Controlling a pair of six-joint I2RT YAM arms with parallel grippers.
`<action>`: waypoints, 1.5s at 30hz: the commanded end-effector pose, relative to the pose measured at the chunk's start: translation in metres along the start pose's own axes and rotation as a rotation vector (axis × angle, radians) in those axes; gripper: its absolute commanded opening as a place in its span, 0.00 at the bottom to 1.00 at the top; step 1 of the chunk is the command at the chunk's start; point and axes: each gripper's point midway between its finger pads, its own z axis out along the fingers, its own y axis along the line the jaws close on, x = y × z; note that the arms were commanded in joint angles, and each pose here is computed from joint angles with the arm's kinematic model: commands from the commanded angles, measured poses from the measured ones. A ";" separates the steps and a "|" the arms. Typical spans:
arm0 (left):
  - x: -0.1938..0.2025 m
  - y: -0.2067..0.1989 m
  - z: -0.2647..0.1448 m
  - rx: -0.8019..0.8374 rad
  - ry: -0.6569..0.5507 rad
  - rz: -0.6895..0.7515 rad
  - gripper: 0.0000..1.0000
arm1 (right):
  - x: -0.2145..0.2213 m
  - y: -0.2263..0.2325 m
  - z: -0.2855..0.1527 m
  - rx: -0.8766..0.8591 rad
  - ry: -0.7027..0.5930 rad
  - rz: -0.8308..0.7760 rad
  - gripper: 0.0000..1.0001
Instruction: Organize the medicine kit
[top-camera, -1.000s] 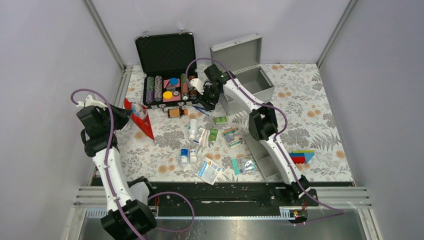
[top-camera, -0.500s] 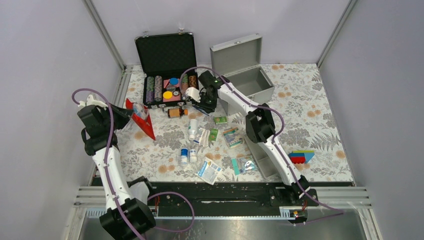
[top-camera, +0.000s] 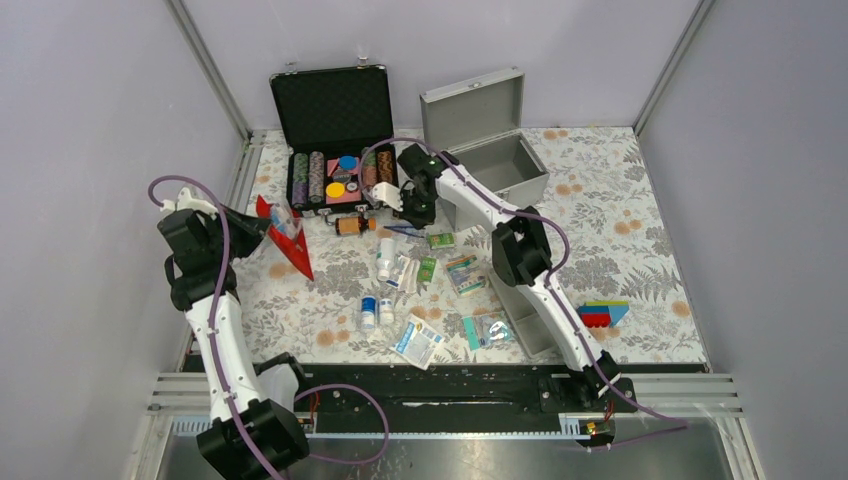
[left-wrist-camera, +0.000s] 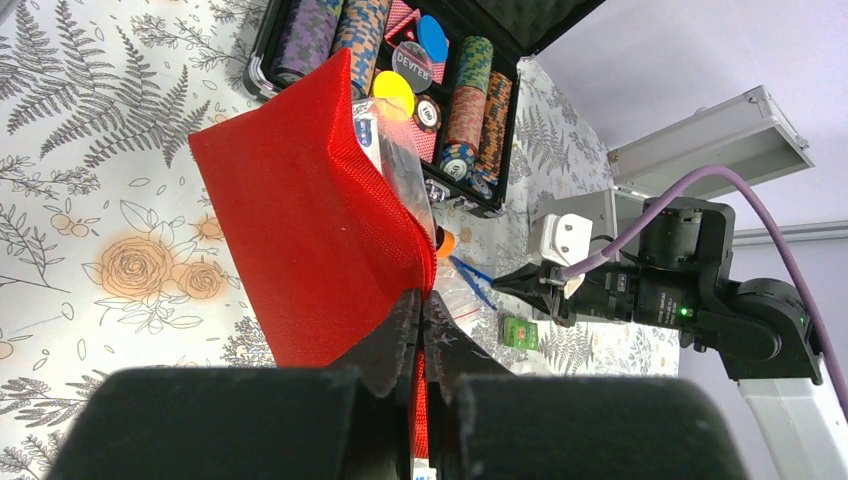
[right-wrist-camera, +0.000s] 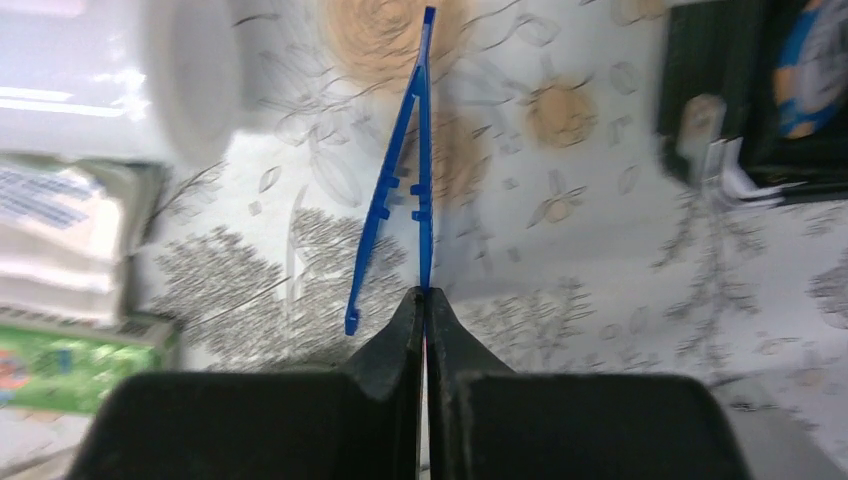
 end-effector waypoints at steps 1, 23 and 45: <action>-0.016 -0.023 -0.004 0.085 -0.044 0.063 0.00 | -0.004 0.034 -0.047 -0.123 -0.026 0.108 0.00; 0.074 -0.148 0.044 0.556 0.472 0.297 0.00 | -0.070 0.061 -0.246 -0.013 -0.533 0.375 0.00; 0.212 -0.210 0.033 1.047 1.168 0.409 0.00 | 0.021 0.147 -0.230 0.277 -0.412 -0.541 0.00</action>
